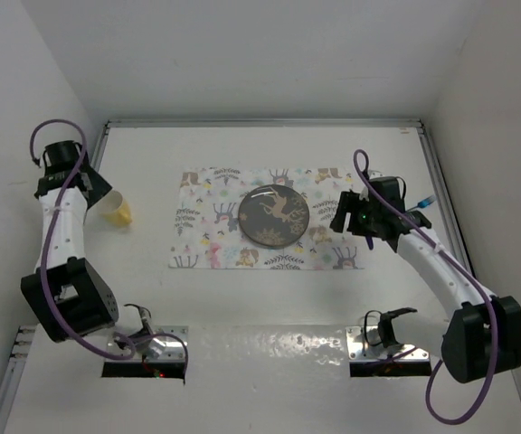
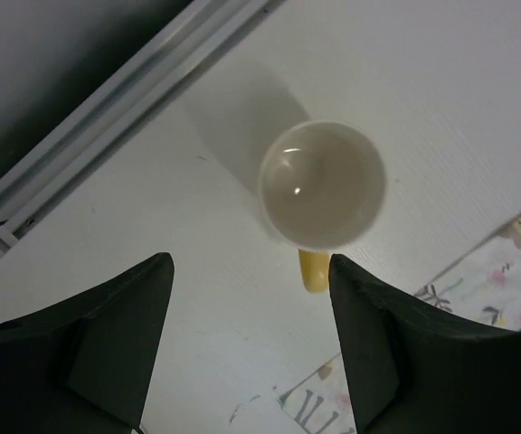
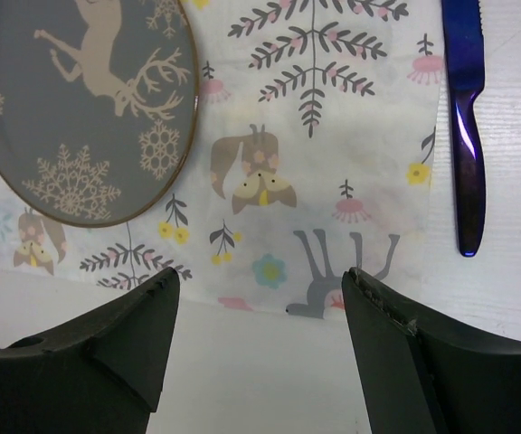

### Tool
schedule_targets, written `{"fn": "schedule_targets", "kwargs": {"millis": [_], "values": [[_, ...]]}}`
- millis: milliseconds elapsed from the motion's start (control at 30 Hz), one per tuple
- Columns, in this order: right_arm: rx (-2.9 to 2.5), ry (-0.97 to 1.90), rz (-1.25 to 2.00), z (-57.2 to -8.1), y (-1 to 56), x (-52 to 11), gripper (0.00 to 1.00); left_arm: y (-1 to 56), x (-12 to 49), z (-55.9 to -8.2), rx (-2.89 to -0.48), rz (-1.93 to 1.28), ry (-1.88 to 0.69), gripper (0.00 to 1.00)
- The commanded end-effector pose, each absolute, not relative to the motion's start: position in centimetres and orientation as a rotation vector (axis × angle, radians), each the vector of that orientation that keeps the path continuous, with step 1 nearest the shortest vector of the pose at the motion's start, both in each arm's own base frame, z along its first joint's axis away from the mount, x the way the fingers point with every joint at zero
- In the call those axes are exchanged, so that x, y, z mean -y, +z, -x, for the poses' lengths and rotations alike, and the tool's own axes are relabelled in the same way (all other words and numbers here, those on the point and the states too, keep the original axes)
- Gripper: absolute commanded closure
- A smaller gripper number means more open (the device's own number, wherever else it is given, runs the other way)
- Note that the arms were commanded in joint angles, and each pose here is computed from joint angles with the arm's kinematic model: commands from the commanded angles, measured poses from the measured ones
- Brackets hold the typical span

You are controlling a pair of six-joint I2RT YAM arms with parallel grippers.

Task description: Set the dinner table for one person

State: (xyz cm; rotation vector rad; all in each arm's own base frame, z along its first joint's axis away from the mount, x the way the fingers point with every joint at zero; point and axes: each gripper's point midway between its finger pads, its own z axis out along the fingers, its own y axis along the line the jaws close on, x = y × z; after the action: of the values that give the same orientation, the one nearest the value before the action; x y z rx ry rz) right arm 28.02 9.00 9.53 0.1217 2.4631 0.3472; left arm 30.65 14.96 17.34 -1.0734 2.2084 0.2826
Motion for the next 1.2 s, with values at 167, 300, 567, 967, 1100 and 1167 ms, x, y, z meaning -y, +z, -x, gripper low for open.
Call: {"fn": "schedule_targets", "kwargs": {"millis": [167, 300, 567, 967, 1100, 1167], "values": [[-2.382, 0.437, -0.048, -28.0, 12.0, -10.4, 0.28, 17.0, -18.9, -32.9, -2.144, 1.129, 0.233, 0.38], [-2.362, 0.449, -0.041, -27.8, 11.9, -10.5, 0.28, 15.9, -18.7, -34.0, -2.187, 1.071, 0.156, 0.47], [-2.347, 0.450, -0.029, -27.9, 11.9, -10.5, 0.28, 13.0, -19.3, -34.2, -2.283, 1.049, 0.192, 0.57], [-2.368, 0.438, -0.024, -28.3, 11.3, -10.5, 0.28, 10.6, -18.7, -35.4, -2.343, 1.014, 0.106, 0.87], [-2.380, 0.436, -0.025, -28.3, 11.0, -10.5, 0.29, 11.5, -18.5, -35.9, -2.320, 0.999, 0.086, 1.00], [-2.390, 0.431, -0.018, -28.4, 11.0, -10.5, 0.30, 12.6, -17.8, -36.4, -2.295, 0.980, 0.032, 1.00]]}}
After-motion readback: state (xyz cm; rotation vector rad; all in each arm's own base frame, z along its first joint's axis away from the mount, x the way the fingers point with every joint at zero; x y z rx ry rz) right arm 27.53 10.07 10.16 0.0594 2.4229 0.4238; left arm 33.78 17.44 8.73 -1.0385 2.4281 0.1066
